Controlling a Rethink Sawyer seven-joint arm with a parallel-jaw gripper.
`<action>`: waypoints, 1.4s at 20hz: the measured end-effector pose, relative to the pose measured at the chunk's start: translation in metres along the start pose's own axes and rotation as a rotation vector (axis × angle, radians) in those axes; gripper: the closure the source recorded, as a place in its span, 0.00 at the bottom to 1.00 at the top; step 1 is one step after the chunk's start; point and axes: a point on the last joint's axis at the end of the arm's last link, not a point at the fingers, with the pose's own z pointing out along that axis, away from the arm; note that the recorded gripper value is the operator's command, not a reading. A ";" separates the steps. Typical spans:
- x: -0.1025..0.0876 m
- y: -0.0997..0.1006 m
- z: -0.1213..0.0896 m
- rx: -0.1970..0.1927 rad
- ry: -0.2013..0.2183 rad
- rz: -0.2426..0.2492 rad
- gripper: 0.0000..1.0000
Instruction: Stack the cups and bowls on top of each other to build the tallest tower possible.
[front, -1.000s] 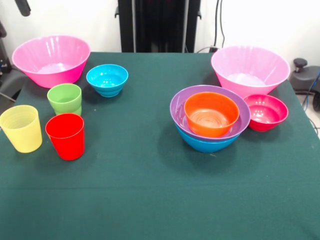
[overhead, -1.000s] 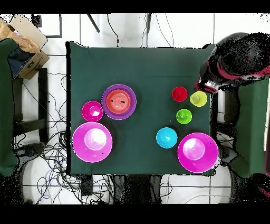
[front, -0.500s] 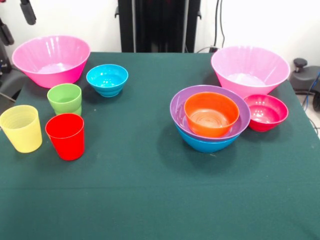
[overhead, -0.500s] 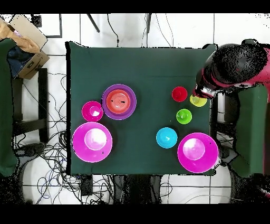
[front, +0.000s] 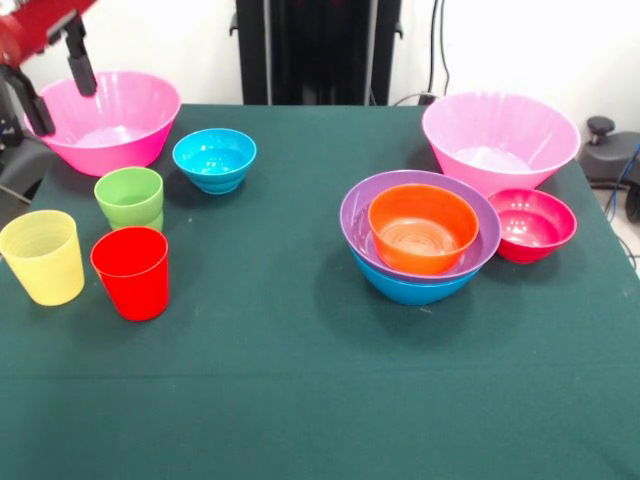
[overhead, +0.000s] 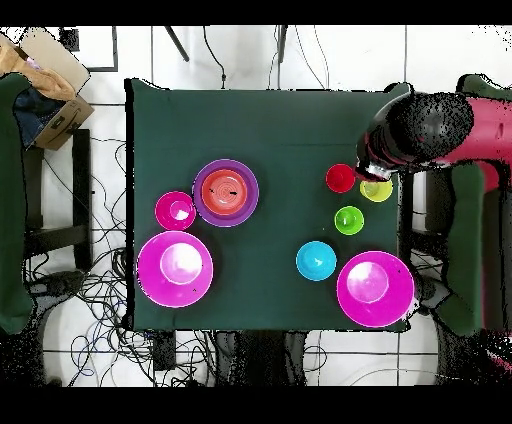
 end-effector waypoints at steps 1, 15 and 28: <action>-0.001 -0.002 0.005 0.013 -0.011 -0.001 0.00; 0.013 -0.009 0.055 0.012 -0.085 0.028 0.00; 0.021 0.003 0.063 -0.014 -0.062 0.029 0.00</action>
